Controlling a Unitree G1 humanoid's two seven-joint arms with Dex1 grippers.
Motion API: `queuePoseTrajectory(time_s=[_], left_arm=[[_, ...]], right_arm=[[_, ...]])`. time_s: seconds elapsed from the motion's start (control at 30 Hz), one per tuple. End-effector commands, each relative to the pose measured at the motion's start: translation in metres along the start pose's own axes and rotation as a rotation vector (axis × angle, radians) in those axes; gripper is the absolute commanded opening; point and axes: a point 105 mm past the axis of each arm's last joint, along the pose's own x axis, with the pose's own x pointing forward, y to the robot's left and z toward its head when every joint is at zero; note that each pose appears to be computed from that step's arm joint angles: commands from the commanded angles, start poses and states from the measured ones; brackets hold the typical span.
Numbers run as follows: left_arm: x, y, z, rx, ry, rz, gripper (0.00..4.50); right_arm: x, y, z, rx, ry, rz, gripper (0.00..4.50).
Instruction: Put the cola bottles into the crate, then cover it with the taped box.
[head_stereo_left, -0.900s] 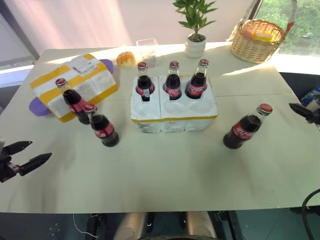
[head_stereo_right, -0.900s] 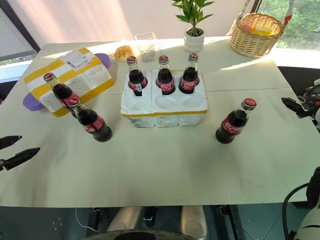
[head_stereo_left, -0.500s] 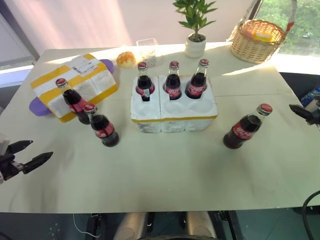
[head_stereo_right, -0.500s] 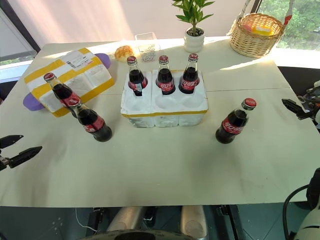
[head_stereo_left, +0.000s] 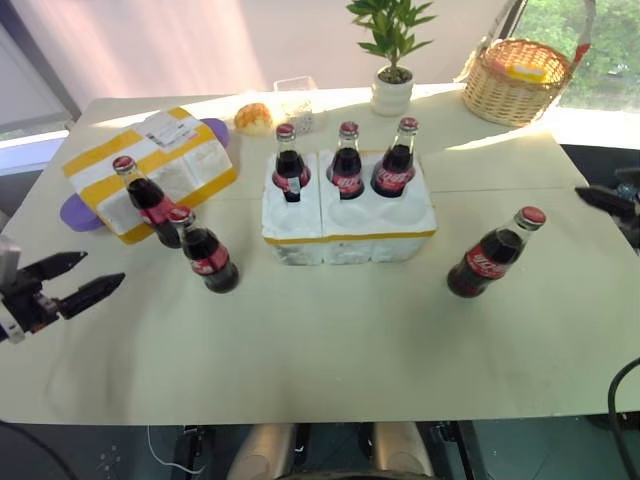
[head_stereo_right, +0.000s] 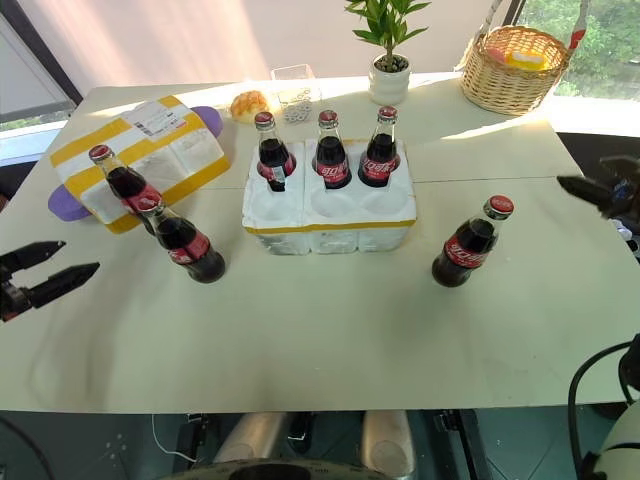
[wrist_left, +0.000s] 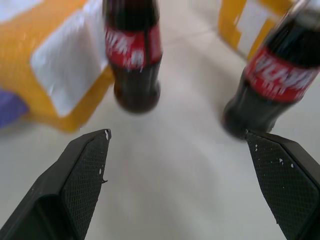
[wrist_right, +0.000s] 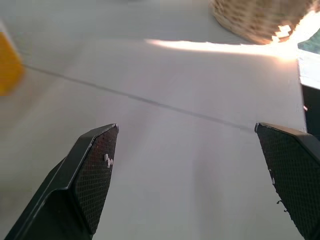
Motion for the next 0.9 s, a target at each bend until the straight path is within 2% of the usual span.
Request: queuePoseTrajectory(time_s=[0.03,0.2,0.3,0.43,0.6,0.9], left_arm=[[0.01,0.003,0.019,0.059,-0.023,-0.008,4.47],[0.035,0.015,0.031,0.091,-0.044,0.007,4.47],[0.051,0.021,0.033,0.108,-0.047,0.013,4.47],[0.065,0.028,0.036,0.118,-0.054,0.015,4.47],[0.077,0.031,0.031,0.105,-0.04,0.009,4.47],[0.093,0.025,0.01,0.064,-0.007,-0.017,4.47]], right_arm=[[-0.008,0.015,0.062,-0.095,-0.104,0.132,4.5],[0.001,0.066,0.114,-0.171,-0.161,0.434,4.5],[0.004,0.096,0.128,-0.198,-0.176,0.572,4.5],[0.006,0.127,0.131,-0.218,-0.175,0.695,4.5],[0.006,0.15,0.13,-0.231,-0.19,0.757,4.5],[0.003,0.158,0.13,-0.197,-0.212,0.742,4.5]])
